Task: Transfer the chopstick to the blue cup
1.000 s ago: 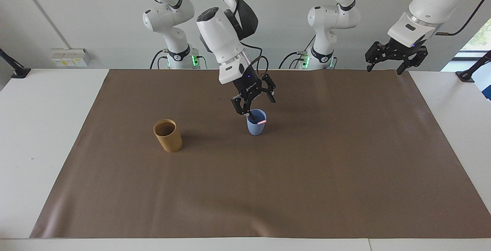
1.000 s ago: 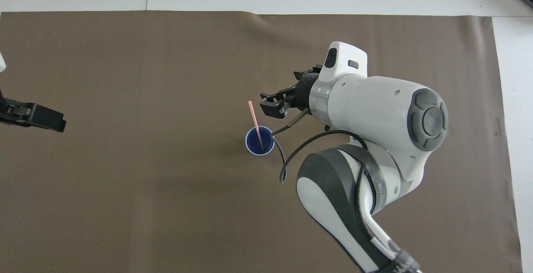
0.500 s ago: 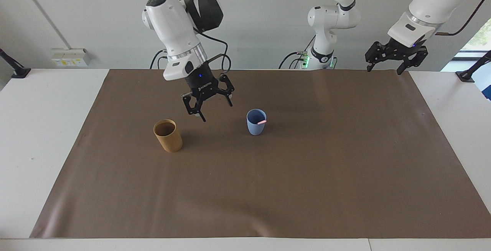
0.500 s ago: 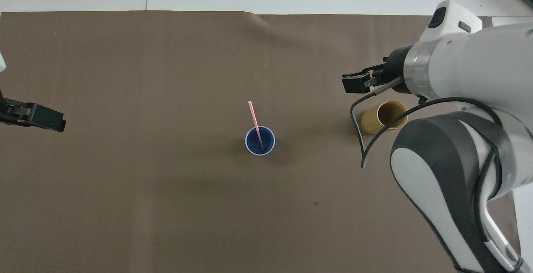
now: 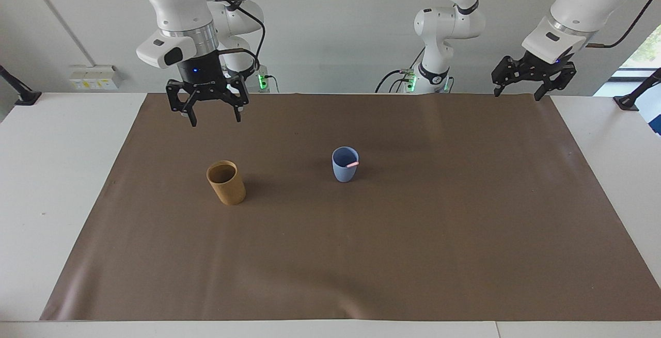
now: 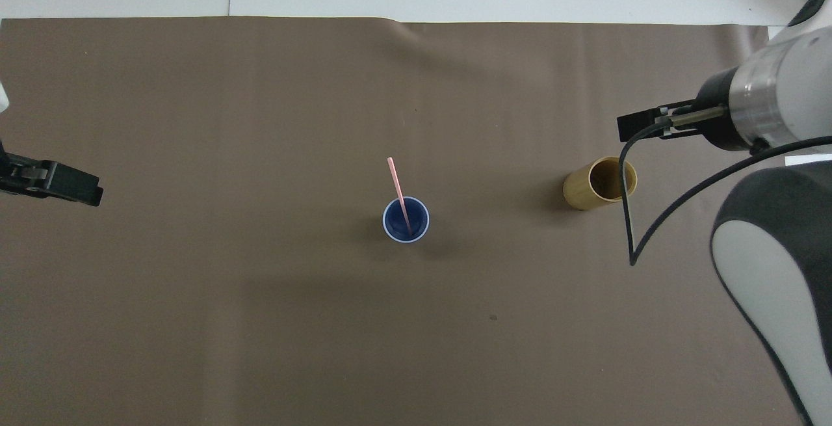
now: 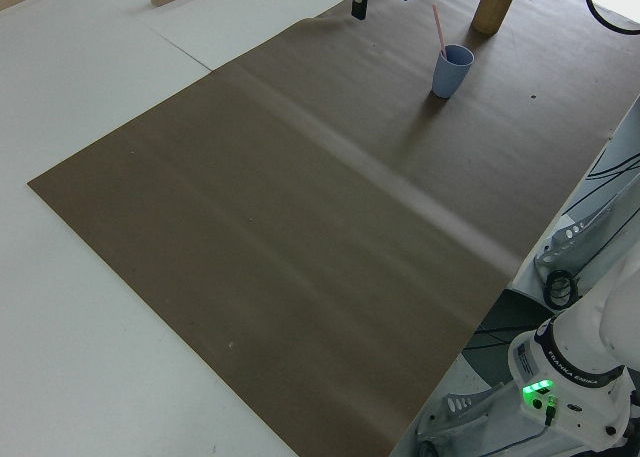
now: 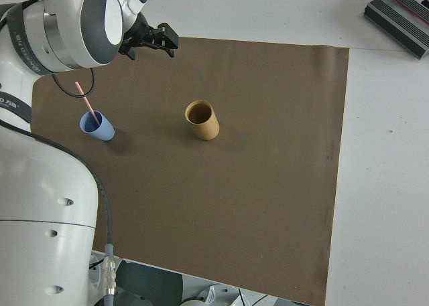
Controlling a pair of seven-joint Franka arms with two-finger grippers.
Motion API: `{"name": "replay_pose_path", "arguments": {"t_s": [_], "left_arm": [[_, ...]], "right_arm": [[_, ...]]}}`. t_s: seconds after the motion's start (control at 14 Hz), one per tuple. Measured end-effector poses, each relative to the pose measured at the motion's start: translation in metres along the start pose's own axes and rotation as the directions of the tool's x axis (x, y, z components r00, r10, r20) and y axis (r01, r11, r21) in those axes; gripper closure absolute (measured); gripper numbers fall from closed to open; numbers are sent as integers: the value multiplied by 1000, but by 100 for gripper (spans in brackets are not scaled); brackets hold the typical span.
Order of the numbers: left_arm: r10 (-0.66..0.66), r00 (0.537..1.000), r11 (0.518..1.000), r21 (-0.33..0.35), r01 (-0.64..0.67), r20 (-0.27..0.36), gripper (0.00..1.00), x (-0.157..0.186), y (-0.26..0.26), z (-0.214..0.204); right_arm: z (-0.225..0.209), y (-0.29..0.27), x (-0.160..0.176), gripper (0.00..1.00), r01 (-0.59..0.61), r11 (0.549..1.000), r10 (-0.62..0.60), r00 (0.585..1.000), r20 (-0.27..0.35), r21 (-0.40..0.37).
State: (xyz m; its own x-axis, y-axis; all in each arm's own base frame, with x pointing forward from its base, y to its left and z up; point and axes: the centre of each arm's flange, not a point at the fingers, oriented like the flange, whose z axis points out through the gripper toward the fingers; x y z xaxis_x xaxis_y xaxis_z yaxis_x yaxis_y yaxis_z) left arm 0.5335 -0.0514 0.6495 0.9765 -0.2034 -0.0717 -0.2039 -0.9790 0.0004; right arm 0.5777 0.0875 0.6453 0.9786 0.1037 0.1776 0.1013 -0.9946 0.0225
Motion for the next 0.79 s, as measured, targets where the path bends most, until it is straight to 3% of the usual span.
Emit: {"name": "replay_pose_path", "arguments": {"t_s": [0.43,0.79], "left_arm": [[0,1000,1000,0,0,0,0,0,0,0],[0,1000,1000,0,0,0,0,0,0,0]], "right_arm": [[-26,90,-36,0,-156,988,157,984,87,-24],[-9,100,-51,0,-192,981,192,968,164,-15]]}}
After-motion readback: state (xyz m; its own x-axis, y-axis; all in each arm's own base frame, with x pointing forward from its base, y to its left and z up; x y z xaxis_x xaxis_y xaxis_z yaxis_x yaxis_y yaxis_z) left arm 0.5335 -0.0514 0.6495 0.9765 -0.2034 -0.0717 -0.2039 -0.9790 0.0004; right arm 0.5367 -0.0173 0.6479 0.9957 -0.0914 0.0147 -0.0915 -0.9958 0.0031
